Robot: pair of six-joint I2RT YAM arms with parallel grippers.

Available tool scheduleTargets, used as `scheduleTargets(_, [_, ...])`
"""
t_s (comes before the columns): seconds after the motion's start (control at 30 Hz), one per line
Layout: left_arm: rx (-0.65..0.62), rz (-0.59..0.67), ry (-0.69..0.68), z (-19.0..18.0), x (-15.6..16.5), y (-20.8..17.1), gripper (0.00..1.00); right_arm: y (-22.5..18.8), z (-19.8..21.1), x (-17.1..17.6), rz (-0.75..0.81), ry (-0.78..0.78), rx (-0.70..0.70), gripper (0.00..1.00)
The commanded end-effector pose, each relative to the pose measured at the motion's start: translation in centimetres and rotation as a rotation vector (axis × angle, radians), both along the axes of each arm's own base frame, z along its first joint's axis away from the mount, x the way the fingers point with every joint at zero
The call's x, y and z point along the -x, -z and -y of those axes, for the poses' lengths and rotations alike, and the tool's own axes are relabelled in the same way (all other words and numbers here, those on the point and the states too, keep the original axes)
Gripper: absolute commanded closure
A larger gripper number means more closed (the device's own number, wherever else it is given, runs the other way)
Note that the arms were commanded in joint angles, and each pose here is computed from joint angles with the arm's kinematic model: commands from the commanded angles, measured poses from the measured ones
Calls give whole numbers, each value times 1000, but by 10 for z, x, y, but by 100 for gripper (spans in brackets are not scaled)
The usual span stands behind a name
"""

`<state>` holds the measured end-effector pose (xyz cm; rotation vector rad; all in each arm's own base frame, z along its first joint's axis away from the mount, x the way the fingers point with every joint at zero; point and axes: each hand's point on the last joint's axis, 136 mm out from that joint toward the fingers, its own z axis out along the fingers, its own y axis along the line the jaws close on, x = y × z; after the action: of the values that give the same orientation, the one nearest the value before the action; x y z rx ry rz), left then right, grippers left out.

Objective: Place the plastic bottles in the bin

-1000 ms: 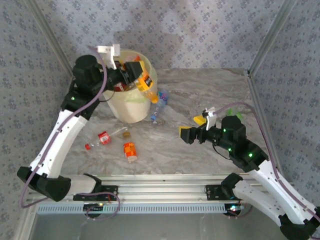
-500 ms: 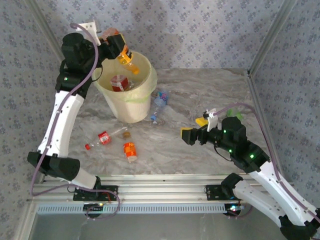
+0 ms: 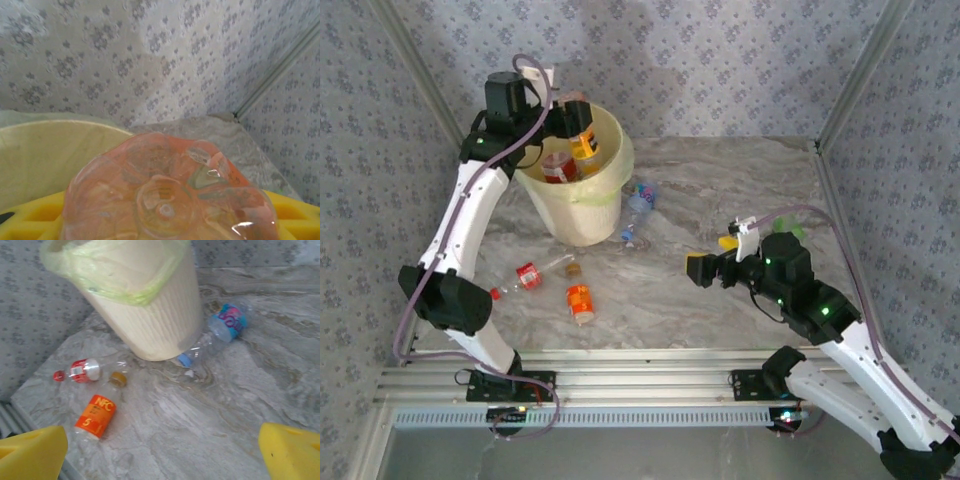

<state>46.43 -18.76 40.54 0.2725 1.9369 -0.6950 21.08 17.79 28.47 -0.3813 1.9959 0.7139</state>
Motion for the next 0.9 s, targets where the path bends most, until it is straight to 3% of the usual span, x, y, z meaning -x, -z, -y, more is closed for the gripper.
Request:
scheduleTargets(0.0, [-58,-54,79,15,11,21,38,9,24,-12,-39,150,70,1])
scheduleTargets(0.27, [-95,-113,98,27,15,62,37,38,32,-12,-137,195,139,1])
scheduleTargets(0.67, [-167,-166,66,29,23,99,33,39,38,-10,-141,213,150,1])
scheduleTargets(0.87, [-156,-180,52,28,25,100,24,42,40,-11,-150,220,169,1])
